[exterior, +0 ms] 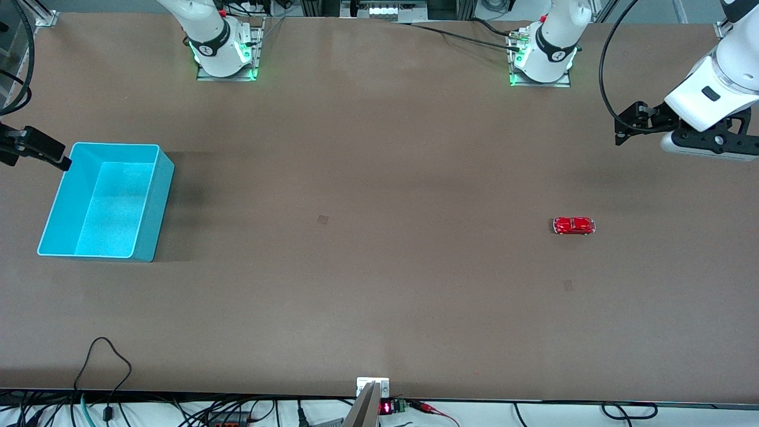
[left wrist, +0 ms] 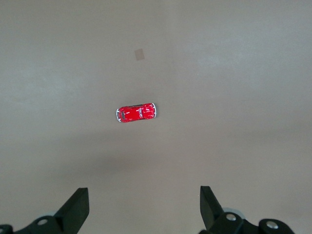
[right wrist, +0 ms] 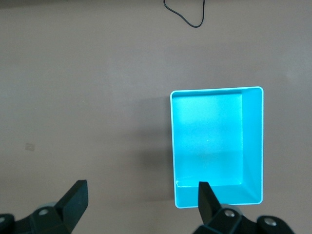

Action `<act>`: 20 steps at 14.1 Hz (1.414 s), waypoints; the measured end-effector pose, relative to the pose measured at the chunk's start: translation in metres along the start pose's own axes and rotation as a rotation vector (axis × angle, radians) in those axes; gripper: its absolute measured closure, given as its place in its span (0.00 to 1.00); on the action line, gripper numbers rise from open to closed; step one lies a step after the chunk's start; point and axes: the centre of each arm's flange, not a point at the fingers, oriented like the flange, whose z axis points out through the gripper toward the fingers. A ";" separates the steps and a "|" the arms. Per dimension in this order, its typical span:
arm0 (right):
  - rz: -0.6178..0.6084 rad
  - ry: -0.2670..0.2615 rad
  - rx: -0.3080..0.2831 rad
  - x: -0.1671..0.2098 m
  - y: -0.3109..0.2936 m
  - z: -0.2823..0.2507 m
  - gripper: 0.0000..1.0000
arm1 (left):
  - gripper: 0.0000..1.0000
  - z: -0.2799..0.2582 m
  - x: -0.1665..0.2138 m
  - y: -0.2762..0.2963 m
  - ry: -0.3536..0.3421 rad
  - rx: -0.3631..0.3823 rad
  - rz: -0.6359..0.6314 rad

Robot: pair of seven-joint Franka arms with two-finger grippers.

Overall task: Wind red beetle toy and store in blue box
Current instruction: 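Move the left gripper over the red toy car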

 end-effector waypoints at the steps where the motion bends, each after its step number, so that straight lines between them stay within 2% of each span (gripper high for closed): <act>1: 0.000 0.000 0.000 0.000 0.000 0.000 0.00 | 0.00 0.000 0.000 0.000 0.000 0.000 0.000; 9: 0.000 -0.012 -0.001 0.002 0.000 0.006 0.00 | 0.00 0.000 0.000 -0.003 -0.004 -0.001 -0.006; 11: -0.001 -0.041 -0.002 0.006 -0.001 0.022 0.00 | 0.00 0.001 0.000 -0.005 -0.005 -0.001 -0.008; 14: -0.005 -0.114 -0.007 0.018 -0.002 0.064 0.00 | 0.00 0.002 0.000 -0.005 -0.010 -0.001 -0.009; 17: -0.007 -0.176 -0.010 0.023 -0.003 0.092 0.00 | 0.00 0.014 0.000 -0.005 -0.072 -0.005 -0.007; 20: -0.008 -0.191 -0.011 0.020 -0.004 0.091 0.00 | 0.00 0.032 -0.002 -0.004 -0.167 -0.011 0.015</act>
